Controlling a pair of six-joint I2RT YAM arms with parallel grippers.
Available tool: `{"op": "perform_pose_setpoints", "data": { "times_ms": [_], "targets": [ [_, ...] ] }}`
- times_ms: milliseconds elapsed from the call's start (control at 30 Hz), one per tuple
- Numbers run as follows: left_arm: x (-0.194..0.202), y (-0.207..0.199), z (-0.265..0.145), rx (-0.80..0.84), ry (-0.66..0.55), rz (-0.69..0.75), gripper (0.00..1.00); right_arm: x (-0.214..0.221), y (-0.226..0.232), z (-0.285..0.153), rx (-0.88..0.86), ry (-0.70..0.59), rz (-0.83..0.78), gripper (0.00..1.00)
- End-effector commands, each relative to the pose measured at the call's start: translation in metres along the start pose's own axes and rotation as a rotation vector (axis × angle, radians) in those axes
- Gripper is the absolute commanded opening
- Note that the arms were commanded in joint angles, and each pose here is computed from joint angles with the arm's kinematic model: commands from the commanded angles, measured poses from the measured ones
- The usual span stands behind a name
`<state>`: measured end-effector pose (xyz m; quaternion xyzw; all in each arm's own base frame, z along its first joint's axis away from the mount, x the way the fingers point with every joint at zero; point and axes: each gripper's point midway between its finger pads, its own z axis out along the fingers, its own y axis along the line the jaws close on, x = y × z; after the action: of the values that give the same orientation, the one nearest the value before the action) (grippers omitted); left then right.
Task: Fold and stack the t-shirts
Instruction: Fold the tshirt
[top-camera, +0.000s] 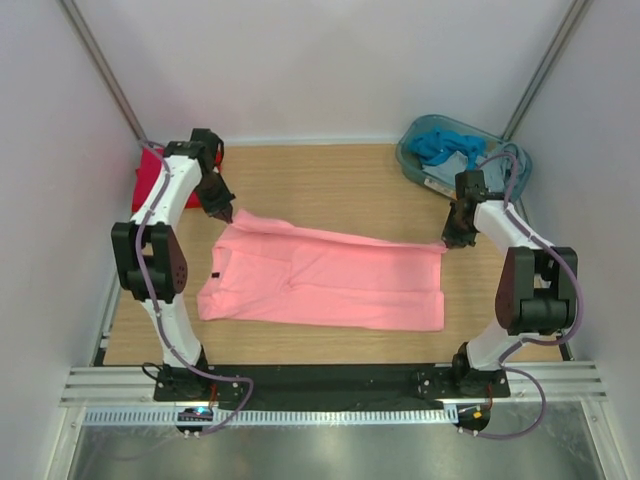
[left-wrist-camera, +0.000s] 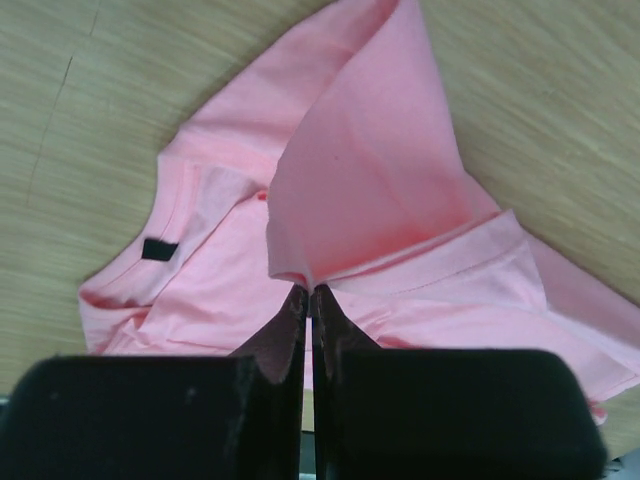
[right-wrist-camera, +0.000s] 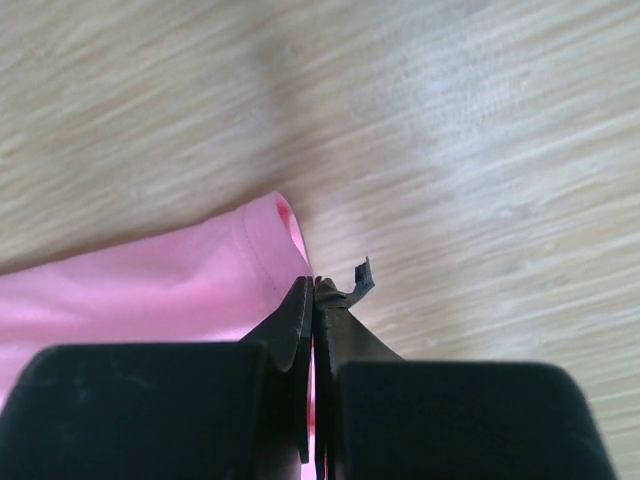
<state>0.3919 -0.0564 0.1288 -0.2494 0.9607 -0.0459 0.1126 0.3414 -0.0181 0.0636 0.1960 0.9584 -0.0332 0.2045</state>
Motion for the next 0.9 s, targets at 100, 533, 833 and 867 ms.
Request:
{"op": "perform_pose_setpoints", "data": {
  "times_ms": [100, 533, 833, 867],
  "targets": [
    [0.027, 0.015, -0.017, 0.013, 0.033, 0.043, 0.0, 0.024, -0.006, -0.021, -0.004, 0.024, 0.048, 0.01],
    [0.063, 0.055, -0.017, -0.107, 0.101, 0.092, 0.0, 0.075, -0.016, -0.026, 0.017, 0.125, 0.069, 0.01],
    [0.078, 0.068, -0.009, -0.149, 0.152, 0.106, 0.0, 0.097, -0.025, -0.031, 0.055, 0.165, 0.115, 0.01],
    [0.079, 0.068, -0.008, -0.149, 0.161, 0.105, 0.0, 0.099, -0.027, -0.03, 0.069, 0.17, 0.122, 0.01]
  ]
}}
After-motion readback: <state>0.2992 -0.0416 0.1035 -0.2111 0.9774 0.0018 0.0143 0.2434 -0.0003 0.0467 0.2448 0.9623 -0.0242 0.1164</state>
